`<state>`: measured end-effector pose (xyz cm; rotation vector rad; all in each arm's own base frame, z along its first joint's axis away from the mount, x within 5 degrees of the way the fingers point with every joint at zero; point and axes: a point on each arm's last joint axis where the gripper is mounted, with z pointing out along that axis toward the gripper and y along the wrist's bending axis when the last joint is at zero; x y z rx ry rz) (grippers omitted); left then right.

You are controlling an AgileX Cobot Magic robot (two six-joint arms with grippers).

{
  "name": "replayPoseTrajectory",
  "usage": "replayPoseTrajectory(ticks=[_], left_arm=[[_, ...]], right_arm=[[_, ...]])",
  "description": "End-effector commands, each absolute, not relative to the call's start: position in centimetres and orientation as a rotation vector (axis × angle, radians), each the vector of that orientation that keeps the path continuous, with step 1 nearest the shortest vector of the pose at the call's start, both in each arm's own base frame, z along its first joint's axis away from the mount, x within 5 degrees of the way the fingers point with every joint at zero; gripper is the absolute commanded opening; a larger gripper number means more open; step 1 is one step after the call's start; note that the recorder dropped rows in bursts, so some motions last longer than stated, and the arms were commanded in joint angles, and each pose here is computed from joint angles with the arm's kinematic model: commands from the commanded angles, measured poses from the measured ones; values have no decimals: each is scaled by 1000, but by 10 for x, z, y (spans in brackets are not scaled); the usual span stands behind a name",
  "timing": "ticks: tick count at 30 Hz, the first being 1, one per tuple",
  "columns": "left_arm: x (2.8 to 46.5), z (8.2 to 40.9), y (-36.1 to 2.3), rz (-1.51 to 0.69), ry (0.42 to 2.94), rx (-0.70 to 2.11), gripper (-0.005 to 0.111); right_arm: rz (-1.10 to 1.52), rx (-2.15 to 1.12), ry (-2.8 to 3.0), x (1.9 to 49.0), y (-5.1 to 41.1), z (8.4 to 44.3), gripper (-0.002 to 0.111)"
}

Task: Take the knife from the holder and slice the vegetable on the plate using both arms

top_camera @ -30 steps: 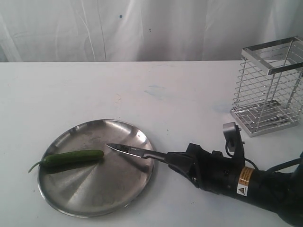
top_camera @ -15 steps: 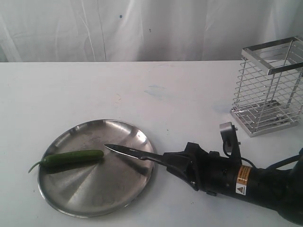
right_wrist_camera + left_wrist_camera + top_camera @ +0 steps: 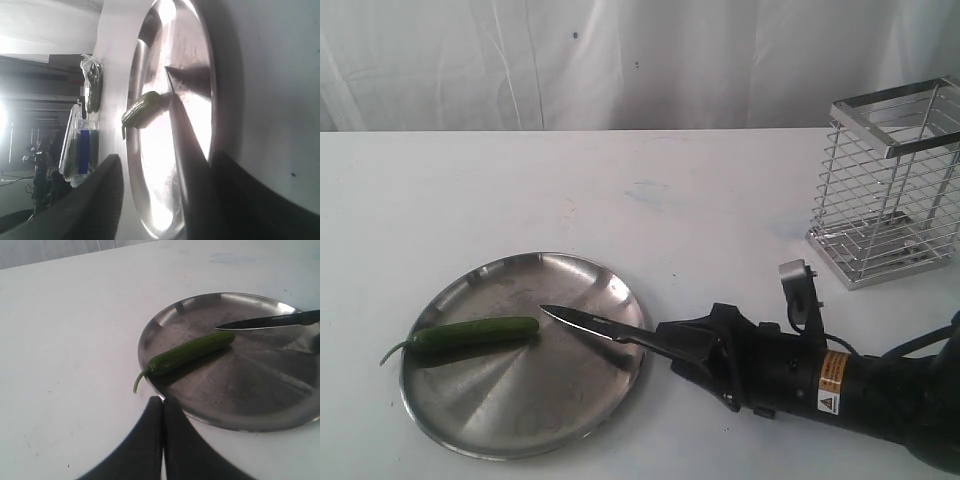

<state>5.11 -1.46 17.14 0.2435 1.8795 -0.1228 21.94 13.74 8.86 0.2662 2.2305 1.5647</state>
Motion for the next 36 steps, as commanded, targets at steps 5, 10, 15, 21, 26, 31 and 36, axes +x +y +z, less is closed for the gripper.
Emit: replayPoseTrajectory(ticks=[5, 10, 15, 21, 26, 31, 36], left_arm=[[51, 170, -15, -130, 1877, 233, 0], [51, 170, -15, -130, 1877, 233, 0], [51, 170, -15, -130, 1877, 233, 0], [51, 170, -15, -130, 1877, 233, 0], [51, 170, -15, -130, 1877, 233, 0], [51, 170, -15, -130, 1877, 233, 0], [51, 170, -15, -130, 1877, 233, 0]], right_arm=[[1463, 205, 2400, 211, 136, 78, 53], [1435, 156, 2373, 215, 136, 90, 54], [1243, 98, 2433, 224, 132, 97, 54], [1032, -37, 2542, 230, 127, 99, 54], [1078, -127, 2522, 237, 133, 108, 54], [1090, -229, 2514, 249, 140, 118, 54], [989, -416, 2505, 259, 141, 123, 54]])
